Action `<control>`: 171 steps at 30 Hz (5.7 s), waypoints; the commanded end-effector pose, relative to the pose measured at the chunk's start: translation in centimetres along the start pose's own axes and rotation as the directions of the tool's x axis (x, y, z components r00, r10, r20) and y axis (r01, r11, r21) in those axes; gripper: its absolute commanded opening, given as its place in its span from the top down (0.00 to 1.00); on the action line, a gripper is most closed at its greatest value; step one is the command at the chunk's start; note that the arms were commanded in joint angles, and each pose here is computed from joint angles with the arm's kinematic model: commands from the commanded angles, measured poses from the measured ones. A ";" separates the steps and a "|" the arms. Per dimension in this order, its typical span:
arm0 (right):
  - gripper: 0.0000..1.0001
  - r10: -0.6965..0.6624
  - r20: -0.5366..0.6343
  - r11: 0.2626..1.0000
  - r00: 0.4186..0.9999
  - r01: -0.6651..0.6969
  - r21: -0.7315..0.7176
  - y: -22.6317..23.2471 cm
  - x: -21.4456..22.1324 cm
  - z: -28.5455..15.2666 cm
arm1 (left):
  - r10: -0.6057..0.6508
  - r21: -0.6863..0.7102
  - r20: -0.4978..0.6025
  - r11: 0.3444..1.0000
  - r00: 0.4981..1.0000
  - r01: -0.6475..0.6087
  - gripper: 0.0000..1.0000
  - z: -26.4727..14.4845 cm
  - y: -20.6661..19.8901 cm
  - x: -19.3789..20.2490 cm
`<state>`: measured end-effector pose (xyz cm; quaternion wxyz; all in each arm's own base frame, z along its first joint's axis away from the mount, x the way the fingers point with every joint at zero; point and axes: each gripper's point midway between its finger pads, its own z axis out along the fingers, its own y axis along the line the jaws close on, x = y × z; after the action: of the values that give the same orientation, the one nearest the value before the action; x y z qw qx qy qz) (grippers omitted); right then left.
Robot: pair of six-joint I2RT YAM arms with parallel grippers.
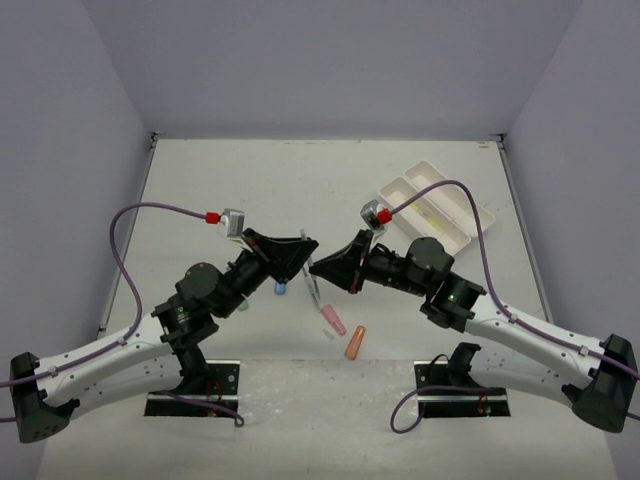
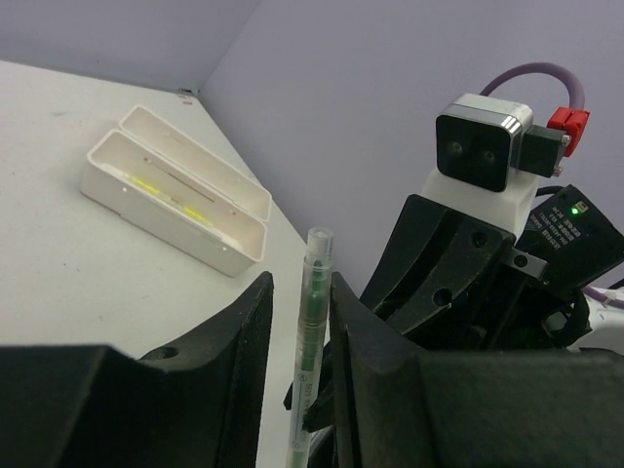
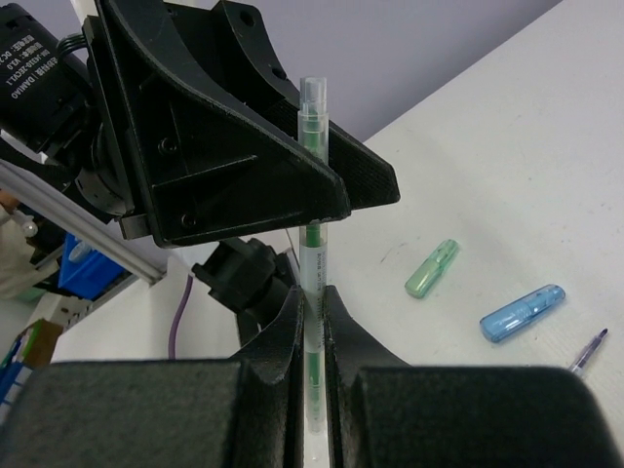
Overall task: Sort the stationery into containers
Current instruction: Close the pen cap on the pen.
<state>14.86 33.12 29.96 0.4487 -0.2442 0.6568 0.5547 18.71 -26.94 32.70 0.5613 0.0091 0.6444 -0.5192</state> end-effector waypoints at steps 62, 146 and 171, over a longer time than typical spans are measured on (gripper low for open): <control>1.00 -0.047 0.005 0.992 0.999 0.048 -0.114 2.8 -2.6 2.0 | 0.154 0.066 -0.010 0.986 0.988 -0.153 0.94 0.2 -2.8 -2.4; 1.00 -0.251 -0.137 0.945 0.958 0.212 -0.249 4.1 -3.8 2.6 | 0.158 0.068 0.105 0.984 0.982 -0.166 0.73 -0.3 -5.5 -7.5; 1.00 -0.338 0.087 0.940 0.937 0.341 -0.023 3.8 -15.9 6.1 | 0.074 0.150 -0.119 0.987 0.990 -0.056 1.00 -0.7 -3.0 1.5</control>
<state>16.43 37.10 35.44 0.3987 -0.3997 0.6530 0.5048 19.14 -23.68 42.35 0.6581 0.0057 0.5507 -0.5134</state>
